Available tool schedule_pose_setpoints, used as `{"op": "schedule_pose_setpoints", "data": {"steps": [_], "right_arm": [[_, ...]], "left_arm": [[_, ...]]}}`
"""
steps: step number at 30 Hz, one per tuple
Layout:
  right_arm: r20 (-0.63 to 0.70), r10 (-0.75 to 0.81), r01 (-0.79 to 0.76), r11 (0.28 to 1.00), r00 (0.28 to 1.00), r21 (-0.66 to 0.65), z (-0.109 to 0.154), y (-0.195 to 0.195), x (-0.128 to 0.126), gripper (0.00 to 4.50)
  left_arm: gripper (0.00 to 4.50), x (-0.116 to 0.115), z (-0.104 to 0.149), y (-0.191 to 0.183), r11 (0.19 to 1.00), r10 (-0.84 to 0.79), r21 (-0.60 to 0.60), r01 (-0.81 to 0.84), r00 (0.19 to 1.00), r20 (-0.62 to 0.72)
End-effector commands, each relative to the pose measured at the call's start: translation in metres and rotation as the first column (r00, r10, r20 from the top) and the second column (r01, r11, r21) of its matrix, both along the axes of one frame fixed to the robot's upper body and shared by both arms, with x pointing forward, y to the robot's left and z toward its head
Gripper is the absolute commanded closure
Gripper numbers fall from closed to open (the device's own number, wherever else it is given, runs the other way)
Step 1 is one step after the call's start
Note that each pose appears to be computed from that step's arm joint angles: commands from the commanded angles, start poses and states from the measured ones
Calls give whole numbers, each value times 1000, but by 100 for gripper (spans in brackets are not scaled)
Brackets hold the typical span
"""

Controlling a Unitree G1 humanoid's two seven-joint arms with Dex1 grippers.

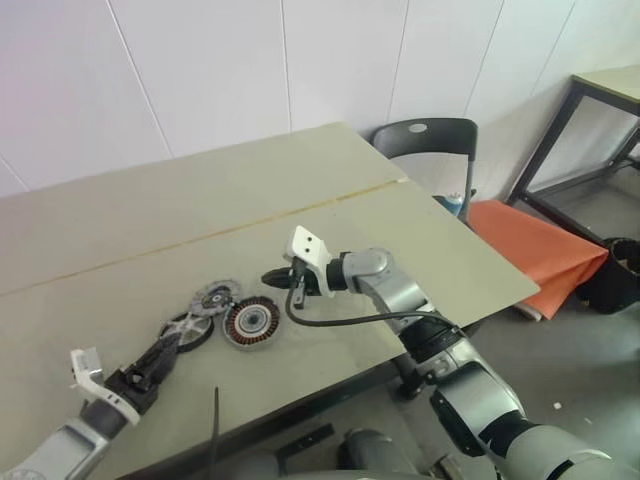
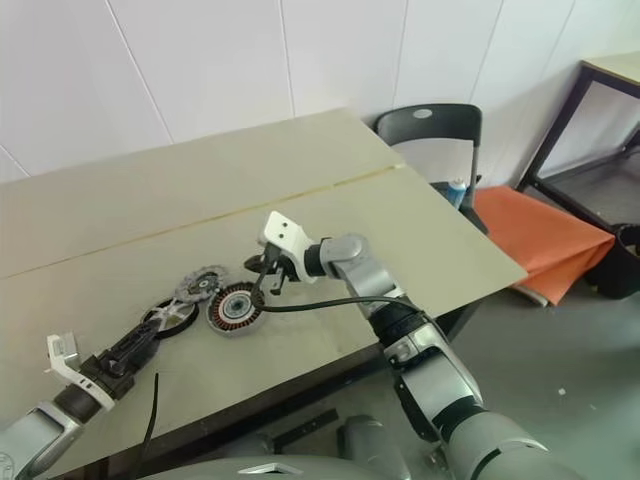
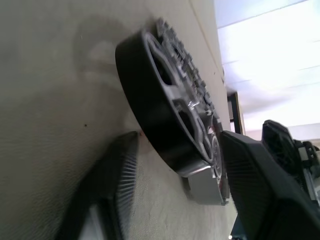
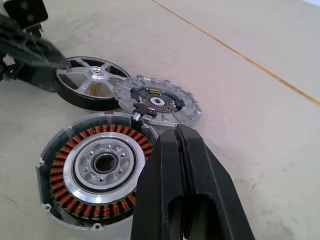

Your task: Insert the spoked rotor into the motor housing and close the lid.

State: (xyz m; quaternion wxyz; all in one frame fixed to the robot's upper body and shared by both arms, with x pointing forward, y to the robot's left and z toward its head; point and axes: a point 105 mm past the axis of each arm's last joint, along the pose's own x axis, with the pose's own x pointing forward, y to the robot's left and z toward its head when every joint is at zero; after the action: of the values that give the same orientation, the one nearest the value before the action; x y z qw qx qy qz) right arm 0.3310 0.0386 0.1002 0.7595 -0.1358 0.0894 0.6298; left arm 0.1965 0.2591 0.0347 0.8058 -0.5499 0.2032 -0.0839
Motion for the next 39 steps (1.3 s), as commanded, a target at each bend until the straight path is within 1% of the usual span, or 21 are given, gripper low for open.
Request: {"op": "schedule_pose_setpoints", "data": {"steps": [1, 4, 5, 10, 14, 19, 22, 25, 28, 30, 34, 36, 39], "right_arm": [[53, 17, -18, 999, 998, 28, 17, 7, 2, 450], [54, 13, -15, 1000, 998, 26, 16, 6, 2, 450], [54, 12, -14, 1000, 998, 26, 16, 6, 3, 450], [54, 10, -11, 1000, 999, 23, 14, 8, 4, 450], [55, 10, -11, 1000, 998, 20, 14, 8, 5, 450], [52, 4, -5, 1000, 999, 11, 10, 5, 7, 450], [52, 5, -5, 1000, 999, 12, 10, 5, 6, 450], [38, 20, -21, 1000, 999, 23, 10, 5, 4, 450], [2, 63, -63, 998, 998, 26, 9, -1, -3, 450], [-41, 97, -95, 995, 995, 28, 8, -10, -9, 450], [-140, 202, -205, 979, 969, -14, -1, -32, -31, 450], [-187, 235, -248, 968, 954, -48, -7, -44, -41, 450], [-219, 240, -263, 961, 946, -81, -13, -54, -48, 450]], "left_arm": [[307, 3, 7, -10, 999, -38, 1, 38, 999, 12], [402, 3, 10, -13, 999, -44, -5, 44, 999, 14], [407, 3, 11, -13, 999, -45, -8, 45, 999, 14], [407, 4, 19, -15, 999, -35, -21, 35, 999, 21], [407, 2, 30, -8, 998, 23, -51, -21, 999, 42], [407, -25, 18, 5, 992, 97, -78, -99, 995, -20], [407, -40, 15, 9, 985, 139, -103, -141, 990, -30], [407, -45, 12, 11, 977, 166, -134, -166, 986, -7], [407, -47, 13, 15, 972, 168, -173, -157, 985, 46], [407, -40, 29, 9, 972, 141, -205, -111, 981, 137], [407, -27, 56, -13, 978, 4, -202, 49, 967, 256], [407, -19, 67, -28, 969, -76, -203, 141, 952, 297], [407, -6, 73, -51, 947, -179, -200, 251, 930, 321]]}}
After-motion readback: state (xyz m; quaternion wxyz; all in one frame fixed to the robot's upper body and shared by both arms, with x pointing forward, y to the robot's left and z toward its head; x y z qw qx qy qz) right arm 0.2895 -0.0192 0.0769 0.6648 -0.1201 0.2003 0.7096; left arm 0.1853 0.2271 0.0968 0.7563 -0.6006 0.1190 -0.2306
